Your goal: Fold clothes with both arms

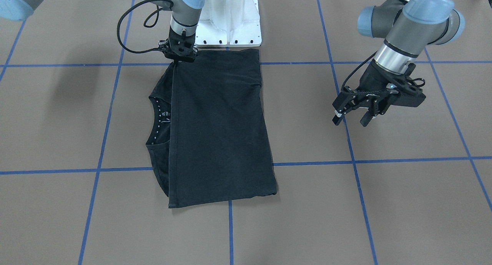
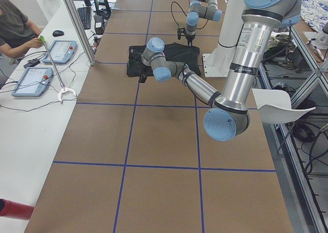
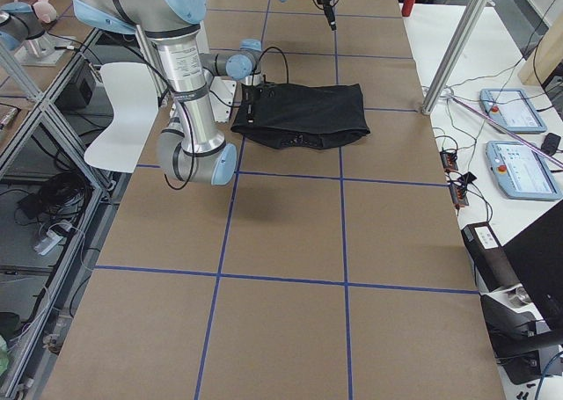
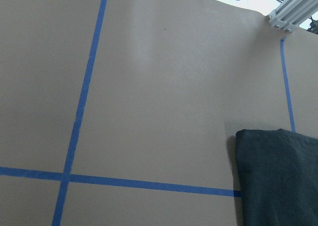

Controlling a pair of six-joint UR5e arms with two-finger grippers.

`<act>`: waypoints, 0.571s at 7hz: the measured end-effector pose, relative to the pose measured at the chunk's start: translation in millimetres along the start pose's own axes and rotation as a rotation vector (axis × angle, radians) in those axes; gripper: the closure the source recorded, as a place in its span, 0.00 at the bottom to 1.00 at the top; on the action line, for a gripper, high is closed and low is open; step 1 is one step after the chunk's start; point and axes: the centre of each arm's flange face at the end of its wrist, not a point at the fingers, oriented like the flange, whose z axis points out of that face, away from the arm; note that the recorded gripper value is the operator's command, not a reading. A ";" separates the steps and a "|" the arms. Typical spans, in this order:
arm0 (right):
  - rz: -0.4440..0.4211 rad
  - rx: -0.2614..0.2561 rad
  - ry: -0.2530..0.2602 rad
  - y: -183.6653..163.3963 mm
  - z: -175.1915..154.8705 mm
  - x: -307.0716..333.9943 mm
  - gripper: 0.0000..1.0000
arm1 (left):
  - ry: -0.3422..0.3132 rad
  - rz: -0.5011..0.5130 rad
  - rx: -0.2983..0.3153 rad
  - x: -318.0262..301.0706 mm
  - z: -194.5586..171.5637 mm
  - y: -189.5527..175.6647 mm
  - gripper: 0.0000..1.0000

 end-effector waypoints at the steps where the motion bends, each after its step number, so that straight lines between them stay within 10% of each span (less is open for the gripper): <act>1: 0.004 0.002 -0.011 -8.9 -6.4 4.5 0.00 | 0.000 0.000 0.000 0.1 -0.1 0.0 0.00; 4: 0.083 0.001 -0.025 -15.7 -13.5 8.0 0.00 | 0.002 0.000 0.001 0.9 -0.8 0.0 0.00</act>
